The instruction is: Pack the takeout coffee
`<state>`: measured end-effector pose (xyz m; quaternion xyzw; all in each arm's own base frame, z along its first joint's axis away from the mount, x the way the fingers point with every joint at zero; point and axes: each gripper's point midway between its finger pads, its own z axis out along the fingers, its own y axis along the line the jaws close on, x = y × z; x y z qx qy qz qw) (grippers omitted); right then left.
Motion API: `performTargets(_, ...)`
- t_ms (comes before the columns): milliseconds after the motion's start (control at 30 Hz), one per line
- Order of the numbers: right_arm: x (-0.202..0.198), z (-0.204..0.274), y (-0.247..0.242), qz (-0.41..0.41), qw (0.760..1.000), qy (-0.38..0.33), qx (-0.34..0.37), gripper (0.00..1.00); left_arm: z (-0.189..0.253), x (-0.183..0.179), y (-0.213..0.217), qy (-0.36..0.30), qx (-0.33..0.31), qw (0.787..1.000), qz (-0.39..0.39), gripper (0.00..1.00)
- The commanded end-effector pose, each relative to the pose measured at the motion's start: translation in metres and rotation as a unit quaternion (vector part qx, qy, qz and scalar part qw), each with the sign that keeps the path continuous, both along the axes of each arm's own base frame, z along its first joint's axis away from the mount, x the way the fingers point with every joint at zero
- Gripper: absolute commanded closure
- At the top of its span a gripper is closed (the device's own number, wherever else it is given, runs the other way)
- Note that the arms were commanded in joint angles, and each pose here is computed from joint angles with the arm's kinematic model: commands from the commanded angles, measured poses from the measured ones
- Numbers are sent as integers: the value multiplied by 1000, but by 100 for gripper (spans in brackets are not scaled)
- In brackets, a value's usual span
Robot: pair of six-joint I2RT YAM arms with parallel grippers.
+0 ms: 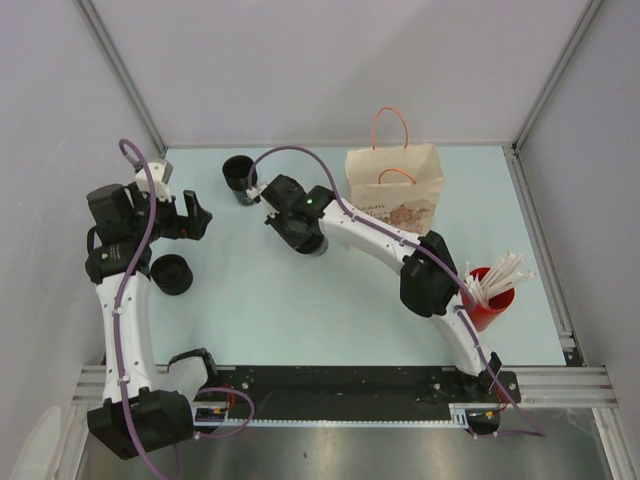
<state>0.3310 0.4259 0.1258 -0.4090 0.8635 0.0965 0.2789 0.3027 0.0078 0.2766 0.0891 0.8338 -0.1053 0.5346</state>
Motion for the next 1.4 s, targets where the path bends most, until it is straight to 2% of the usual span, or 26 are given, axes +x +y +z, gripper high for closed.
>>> performTargets(0,15,31,-13,-16,999,-34,12,100,9,-1,0,-17,-7,1000,2,0)
performTargets(800,34,51,-39,-46,997,-57,19,99,8,0,1,-18,-8,1000,5,0)
performTargets(900,36,59,-39,-49,997,-61,29,95,8,0,1,-17,-8,1000,5,1)
performTargets(1033,40,71,-39,-54,995,-67,45,79,8,0,0,-17,-8,1000,5,1)
performTargets(1100,43,76,-37,-59,994,-73,51,74,8,0,0,-18,-8,1000,5,0)
performTargets(1367,62,61,-44,-113,990,-64,57,56,7,-1,1,-16,-10,1000,5,0)
